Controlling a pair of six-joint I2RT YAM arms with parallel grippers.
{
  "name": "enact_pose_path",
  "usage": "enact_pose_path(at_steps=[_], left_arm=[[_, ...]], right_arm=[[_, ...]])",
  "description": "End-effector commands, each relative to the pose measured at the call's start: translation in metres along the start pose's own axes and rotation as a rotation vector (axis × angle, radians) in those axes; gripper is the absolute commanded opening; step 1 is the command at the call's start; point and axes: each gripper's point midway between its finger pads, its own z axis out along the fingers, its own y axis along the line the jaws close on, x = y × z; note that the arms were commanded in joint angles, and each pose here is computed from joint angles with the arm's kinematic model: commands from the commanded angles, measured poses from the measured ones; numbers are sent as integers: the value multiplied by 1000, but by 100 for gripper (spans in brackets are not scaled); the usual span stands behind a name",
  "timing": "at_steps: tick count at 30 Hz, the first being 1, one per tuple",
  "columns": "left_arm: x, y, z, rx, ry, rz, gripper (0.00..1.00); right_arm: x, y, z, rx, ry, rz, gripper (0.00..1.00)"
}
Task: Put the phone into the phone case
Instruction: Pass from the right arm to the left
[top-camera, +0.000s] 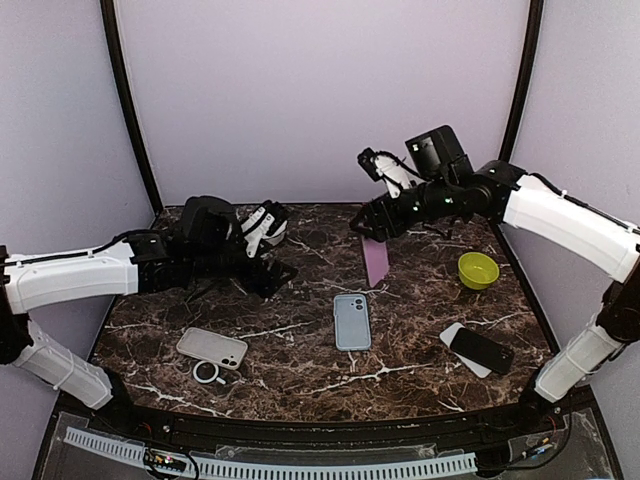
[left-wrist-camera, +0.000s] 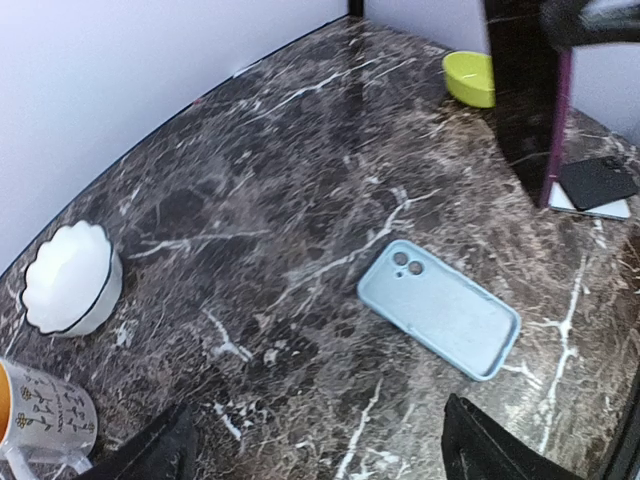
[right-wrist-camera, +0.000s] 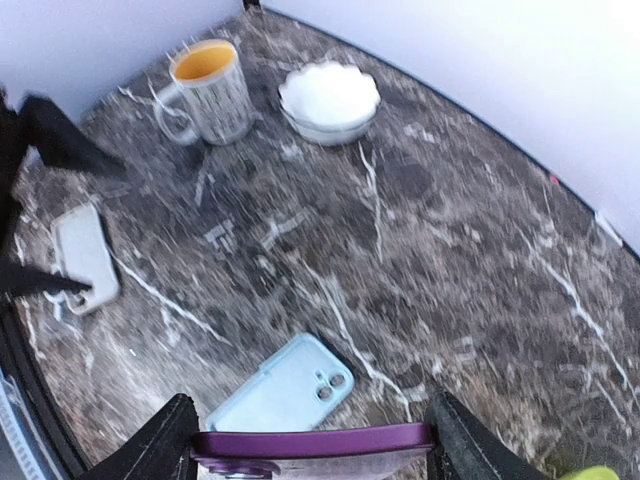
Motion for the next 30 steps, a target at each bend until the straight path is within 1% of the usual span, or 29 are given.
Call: enact_pose_path(at_steps=[1, 3, 5, 7, 10, 14, 16, 17, 20, 22, 23, 24, 25, 26, 27, 28, 29, 30], left_arm=[[-60, -31, -49, 122, -330, 74, 86], [-70, -32, -59, 97, -439, 72, 86], [-79, -32, -62, 47, -503, 71, 86], [-85, -34, -55, 14, -511, 78, 86], [-92, -35, -40, -34, -484, 79, 87], [-102, -33, -25, -81, -475, 75, 87], [-108, -34, -20, -81, -480, 76, 84], [-112, -35, -19, -75, -485, 71, 81], [-118, -44, -17, -27, -502, 69, 74], [-120, -46, -16, -12, -508, 62, 63], [-121, -46, -16, -10, -509, 57, 52], [-121, -46, -15, -10, -509, 56, 46], [-121, -47, -15, -9, -509, 55, 34], [-122, -47, -15, -5, -508, 56, 30], [-121, -49, -15, 4, -505, 58, 20], [-122, -49, -16, 8, -503, 58, 15], [-122, -51, -16, 17, -501, 57, 6], [-123, -51, -17, 20, -501, 55, 3]], right_arm=[[-90, 25, -26, -39, -272, 84, 33], [-108, 34, -33, -57, -327, 121, 32], [-122, 41, -38, -74, -387, 177, 31], [-133, 45, -42, -71, -440, 231, 31], [-143, 49, -48, -64, -491, 287, 31], [-152, 64, -54, -130, -524, 309, 31], [-154, 70, -56, -151, -531, 309, 31], [-155, 72, -57, -155, -532, 306, 31], [-155, 76, -57, -163, -530, 302, 30], [-155, 79, -57, -173, -529, 298, 30], [-154, 80, -57, -175, -527, 296, 30], [-155, 81, -57, -178, -526, 293, 30], [-154, 82, -57, -179, -525, 291, 30], [-154, 82, -57, -181, -524, 290, 29], [-154, 83, -57, -183, -524, 287, 29], [-154, 83, -58, -187, -524, 286, 29], [-154, 84, -58, -189, -524, 282, 29], [-154, 85, -58, -190, -523, 280, 29]])
